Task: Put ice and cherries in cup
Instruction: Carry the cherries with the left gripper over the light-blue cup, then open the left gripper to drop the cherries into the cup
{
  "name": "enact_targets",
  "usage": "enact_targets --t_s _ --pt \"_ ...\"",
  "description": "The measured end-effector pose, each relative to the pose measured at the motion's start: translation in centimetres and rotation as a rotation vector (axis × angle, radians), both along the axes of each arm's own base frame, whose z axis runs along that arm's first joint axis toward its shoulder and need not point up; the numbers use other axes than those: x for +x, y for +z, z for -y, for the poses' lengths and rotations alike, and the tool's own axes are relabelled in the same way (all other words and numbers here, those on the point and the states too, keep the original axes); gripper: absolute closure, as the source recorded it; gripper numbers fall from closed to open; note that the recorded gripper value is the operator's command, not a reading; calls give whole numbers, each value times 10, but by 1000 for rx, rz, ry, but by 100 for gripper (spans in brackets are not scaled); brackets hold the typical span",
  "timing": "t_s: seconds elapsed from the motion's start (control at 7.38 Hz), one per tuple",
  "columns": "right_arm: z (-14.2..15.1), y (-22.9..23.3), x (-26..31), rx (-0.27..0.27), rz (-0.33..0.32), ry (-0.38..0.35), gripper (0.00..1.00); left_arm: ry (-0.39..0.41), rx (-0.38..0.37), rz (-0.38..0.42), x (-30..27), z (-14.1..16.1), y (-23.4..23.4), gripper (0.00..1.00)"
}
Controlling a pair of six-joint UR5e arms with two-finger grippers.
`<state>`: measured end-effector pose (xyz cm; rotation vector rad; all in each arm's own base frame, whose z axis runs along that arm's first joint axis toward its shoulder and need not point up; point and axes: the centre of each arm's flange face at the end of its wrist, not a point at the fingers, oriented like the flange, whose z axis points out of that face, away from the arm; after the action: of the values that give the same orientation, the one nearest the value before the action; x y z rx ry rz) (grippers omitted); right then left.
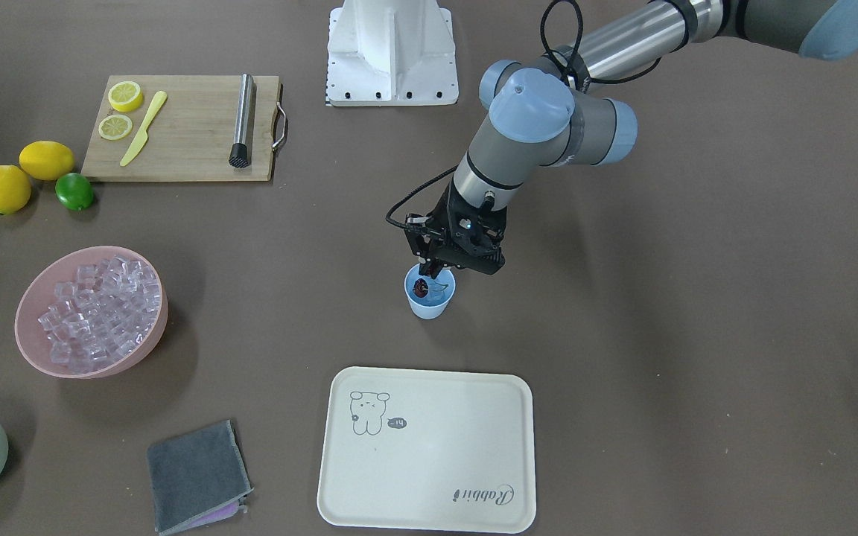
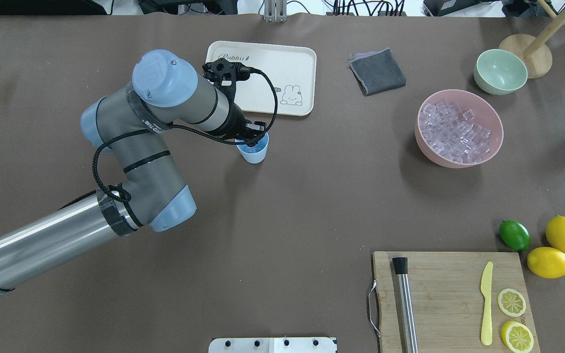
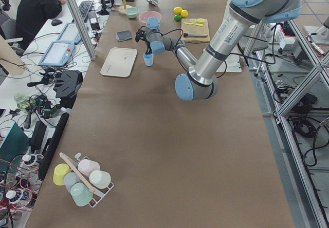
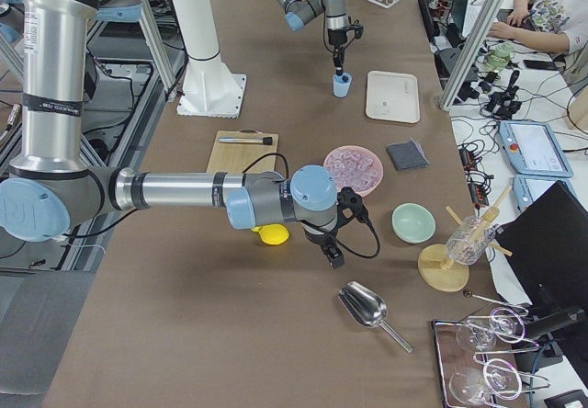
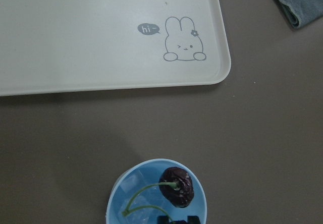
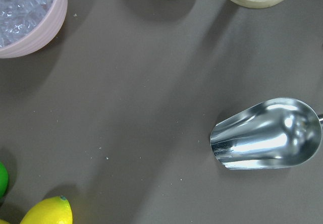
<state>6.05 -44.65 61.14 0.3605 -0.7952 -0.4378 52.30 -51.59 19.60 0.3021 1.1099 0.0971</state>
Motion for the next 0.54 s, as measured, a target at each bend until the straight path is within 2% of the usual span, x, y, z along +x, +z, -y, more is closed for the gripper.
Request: enact_targets --t_s 0.54 --pt "-9 7 3 -17 -3 8 2 6 18 9 0 0 3 2"
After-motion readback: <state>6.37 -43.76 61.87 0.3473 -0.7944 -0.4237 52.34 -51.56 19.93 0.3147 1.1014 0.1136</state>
